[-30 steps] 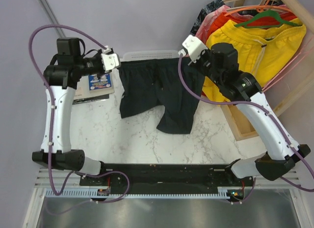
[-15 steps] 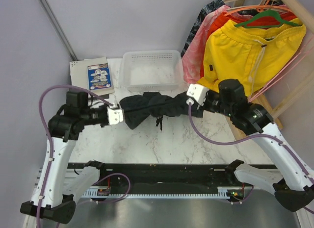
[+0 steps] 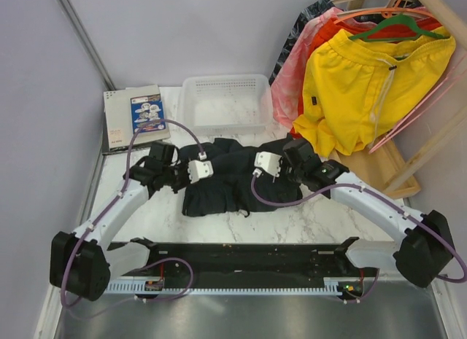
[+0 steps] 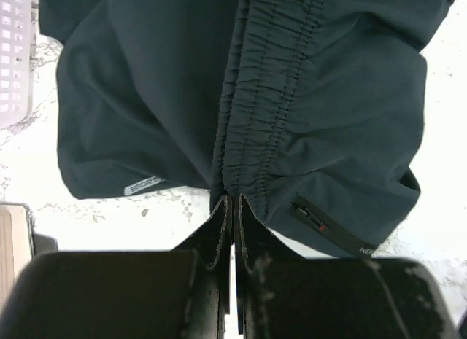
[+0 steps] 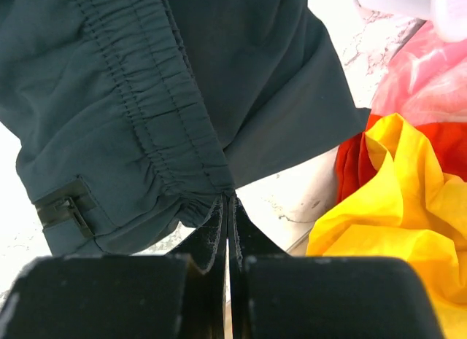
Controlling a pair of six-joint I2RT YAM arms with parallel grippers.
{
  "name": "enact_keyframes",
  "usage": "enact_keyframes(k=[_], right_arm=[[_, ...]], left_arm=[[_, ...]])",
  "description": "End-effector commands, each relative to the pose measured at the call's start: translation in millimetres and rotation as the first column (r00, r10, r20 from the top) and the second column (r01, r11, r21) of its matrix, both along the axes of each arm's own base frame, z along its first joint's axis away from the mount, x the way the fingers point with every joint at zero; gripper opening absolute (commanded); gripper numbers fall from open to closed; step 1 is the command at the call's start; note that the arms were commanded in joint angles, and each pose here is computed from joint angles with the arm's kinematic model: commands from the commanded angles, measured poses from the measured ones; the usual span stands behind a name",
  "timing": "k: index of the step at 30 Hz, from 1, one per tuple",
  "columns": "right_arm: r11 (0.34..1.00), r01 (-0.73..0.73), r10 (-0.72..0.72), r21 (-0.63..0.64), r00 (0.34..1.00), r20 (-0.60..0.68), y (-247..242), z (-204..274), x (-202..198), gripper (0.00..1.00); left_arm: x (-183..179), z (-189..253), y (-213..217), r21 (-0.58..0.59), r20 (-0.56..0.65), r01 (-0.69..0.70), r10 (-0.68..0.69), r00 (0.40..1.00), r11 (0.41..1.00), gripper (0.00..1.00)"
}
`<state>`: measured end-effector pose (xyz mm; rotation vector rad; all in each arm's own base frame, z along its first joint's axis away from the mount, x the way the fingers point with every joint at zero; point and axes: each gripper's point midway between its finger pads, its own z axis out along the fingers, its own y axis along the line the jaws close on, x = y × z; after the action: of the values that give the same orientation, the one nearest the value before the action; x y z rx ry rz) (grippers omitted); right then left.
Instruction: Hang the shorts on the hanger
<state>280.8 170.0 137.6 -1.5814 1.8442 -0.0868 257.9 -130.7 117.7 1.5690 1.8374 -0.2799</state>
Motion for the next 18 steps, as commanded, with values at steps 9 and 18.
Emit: enact_keyframes(k=[9,18], right_arm=[[0.982,-0.179,0.174,-0.061,0.981,-0.083,-2.4,-61.5,-74.5,0.04],[0.955,-0.294,0.282,-0.044,0.943,-0.174,12.2,-38.5,-99.1,0.68]], left_arm=[[-74.3,-72.1,-7.6,0.080,-0.011,0.181,-0.181,0.983,0.980,0.02],[-104.8,-36.7,-30.8,-0.024,-0.110,0.274,-0.275,0.955,0.961,0.52]])
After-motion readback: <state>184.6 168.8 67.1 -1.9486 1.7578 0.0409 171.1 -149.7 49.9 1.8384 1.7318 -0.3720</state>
